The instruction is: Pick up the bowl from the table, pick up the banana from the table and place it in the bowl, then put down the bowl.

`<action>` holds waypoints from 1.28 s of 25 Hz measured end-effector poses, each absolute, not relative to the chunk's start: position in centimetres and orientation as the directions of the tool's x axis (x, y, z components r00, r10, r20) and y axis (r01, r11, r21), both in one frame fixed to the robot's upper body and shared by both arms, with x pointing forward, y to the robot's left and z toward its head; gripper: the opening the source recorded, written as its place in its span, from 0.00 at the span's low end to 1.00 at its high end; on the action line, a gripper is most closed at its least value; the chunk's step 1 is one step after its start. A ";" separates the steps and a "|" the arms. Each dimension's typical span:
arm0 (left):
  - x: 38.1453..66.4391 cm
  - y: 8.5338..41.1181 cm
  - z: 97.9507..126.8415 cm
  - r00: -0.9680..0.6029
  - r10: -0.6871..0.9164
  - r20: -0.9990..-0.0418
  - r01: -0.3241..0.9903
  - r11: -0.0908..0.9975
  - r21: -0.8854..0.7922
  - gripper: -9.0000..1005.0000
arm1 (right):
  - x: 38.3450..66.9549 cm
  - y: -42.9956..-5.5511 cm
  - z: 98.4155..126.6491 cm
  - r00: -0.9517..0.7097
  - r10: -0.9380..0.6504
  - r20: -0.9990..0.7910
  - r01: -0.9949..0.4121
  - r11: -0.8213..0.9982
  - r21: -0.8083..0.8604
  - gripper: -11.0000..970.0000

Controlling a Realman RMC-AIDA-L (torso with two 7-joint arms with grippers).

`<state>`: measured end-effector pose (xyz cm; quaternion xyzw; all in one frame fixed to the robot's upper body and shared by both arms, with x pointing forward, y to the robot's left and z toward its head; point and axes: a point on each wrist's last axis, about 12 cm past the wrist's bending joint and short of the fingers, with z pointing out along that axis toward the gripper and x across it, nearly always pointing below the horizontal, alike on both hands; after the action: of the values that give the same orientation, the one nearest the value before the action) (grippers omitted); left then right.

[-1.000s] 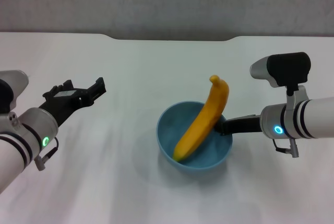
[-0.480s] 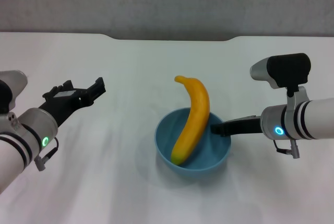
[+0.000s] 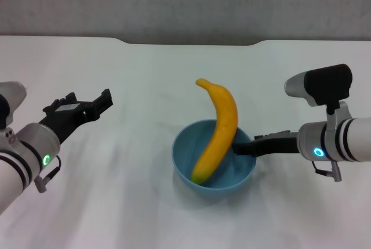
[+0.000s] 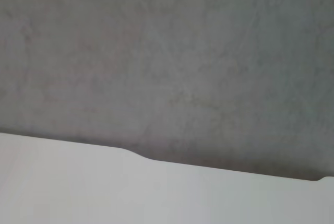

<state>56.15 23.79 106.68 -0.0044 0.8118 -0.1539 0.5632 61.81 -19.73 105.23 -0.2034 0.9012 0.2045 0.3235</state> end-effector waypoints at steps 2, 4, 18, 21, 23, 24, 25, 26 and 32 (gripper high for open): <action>56.1 23.9 106.6 -0.367 -0.181 -0.912 0.162 0.953 -0.254 0.87 | 61.6 -19.9 105.2 -0.700 -0.241 -0.672 -0.505 0.833 0.227 0.64; 56.1 24.0 106.6 -0.366 -0.182 -0.913 0.161 0.954 -0.255 0.87 | 61.3 -20.3 105.3 -0.680 -0.258 -0.686 -0.518 0.831 0.201 0.71; 55.9 24.7 105.9 -0.363 -0.184 -0.913 0.145 0.957 -0.251 0.87 | 58.3 -22.4 106.9 -0.477 -0.308 -0.823 -0.549 0.836 0.005 0.91; 55.7 24.9 105.6 -0.351 -0.184 -0.918 0.149 0.957 -0.248 0.87 | 57.3 -22.8 106.5 -0.449 -0.283 -0.848 -0.513 0.858 -0.015 0.91; 55.6 25.1 105.4 -0.346 -0.182 -0.921 0.148 0.958 -0.245 0.87 | 57.0 -22.7 106.3 -0.428 -0.274 -0.861 -0.507 0.862 -0.023 0.91; 55.6 25.3 105.2 -0.345 -0.179 -0.921 0.147 0.959 -0.242 0.87 | 57.0 -22.5 106.4 -0.415 -0.274 -0.868 -0.512 0.858 -0.026 0.91; 55.6 25.4 105.0 -0.345 -0.177 -0.922 0.147 0.960 -0.239 0.87 | 57.0 -22.3 106.4 -0.405 -0.280 -0.870 -0.522 0.853 -0.031 0.91; 55.6 25.5 104.9 -0.346 -0.175 -0.922 0.147 0.960 -0.237 0.87 | 56.9 -22.1 106.4 -0.395 -0.281 -0.875 -0.529 0.848 -0.033 0.91; 55.2 26.2 104.3 -0.318 -0.185 -0.930 0.146 0.960 -0.241 0.87 | 56.4 -22.7 106.0 -0.383 -0.256 -0.888 -0.519 0.854 -0.023 0.91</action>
<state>55.20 26.16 104.31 -0.0120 0.7992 -0.1417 0.5840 56.38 -22.70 106.04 -0.2361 0.8211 0.1309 0.5030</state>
